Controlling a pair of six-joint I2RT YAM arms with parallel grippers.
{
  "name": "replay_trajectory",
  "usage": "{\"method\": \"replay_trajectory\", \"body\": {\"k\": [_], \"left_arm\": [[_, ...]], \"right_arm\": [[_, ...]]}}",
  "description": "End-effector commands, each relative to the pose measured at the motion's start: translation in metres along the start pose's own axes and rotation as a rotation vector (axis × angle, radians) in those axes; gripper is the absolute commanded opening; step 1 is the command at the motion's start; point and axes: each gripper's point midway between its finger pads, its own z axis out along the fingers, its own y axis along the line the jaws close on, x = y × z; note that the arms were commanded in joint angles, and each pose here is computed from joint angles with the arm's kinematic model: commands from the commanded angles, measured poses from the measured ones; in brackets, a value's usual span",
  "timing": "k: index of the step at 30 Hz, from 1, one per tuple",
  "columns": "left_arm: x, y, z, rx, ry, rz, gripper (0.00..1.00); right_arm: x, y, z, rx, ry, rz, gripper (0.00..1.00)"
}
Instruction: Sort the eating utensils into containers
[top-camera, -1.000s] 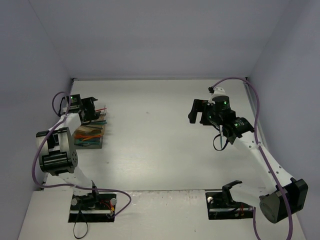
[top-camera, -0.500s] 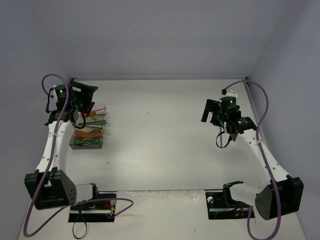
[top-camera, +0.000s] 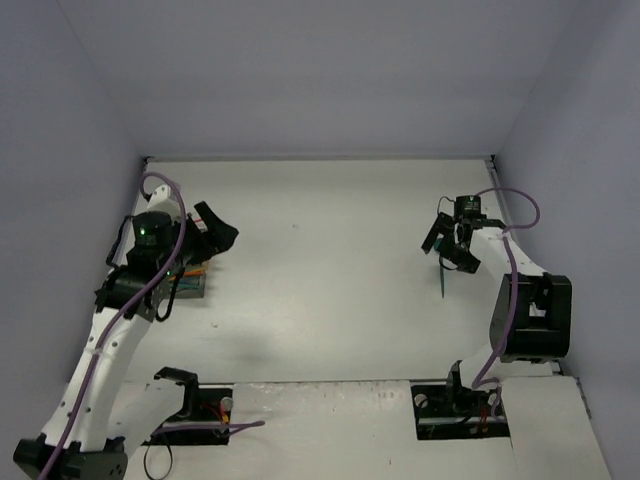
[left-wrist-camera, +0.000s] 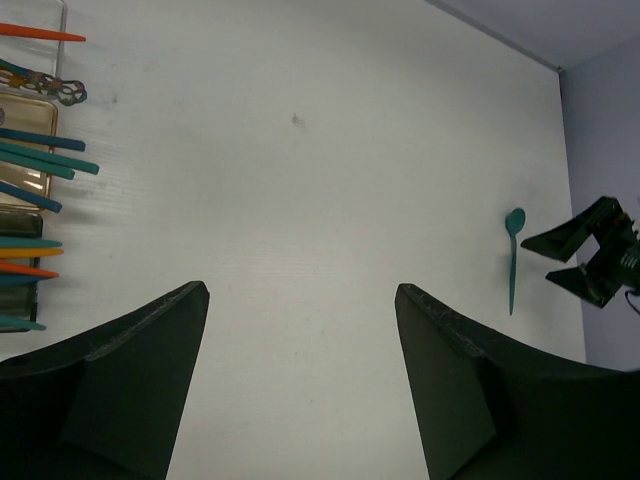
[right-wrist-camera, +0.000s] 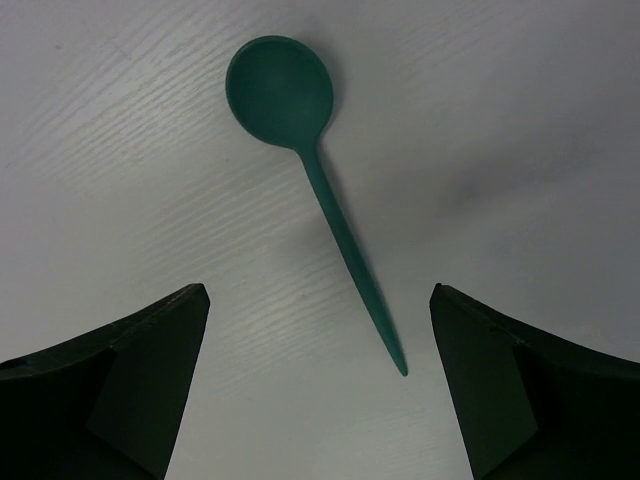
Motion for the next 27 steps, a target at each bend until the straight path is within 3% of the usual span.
{"method": "replay_trajectory", "body": {"k": [1,16,23,27], "left_arm": [[0.007,-0.005,-0.015,0.07,0.011,0.122,0.72],[0.028,-0.004,-0.02,0.099,0.095,0.152,0.72],[0.025,-0.008,-0.02,0.112,0.095,0.153,0.72],[0.023,-0.015,-0.025,0.146,0.091,0.163,0.72]], "right_arm": [[-0.026,0.008,0.016,-0.017,-0.024,0.055,0.87],[-0.005,-0.002,0.058,0.011,0.028,-0.051,0.55],[0.022,-0.002,0.068,0.048,0.073,-0.135,0.23],[0.034,0.027,0.066,0.014,0.073,-0.216,0.04]]}}
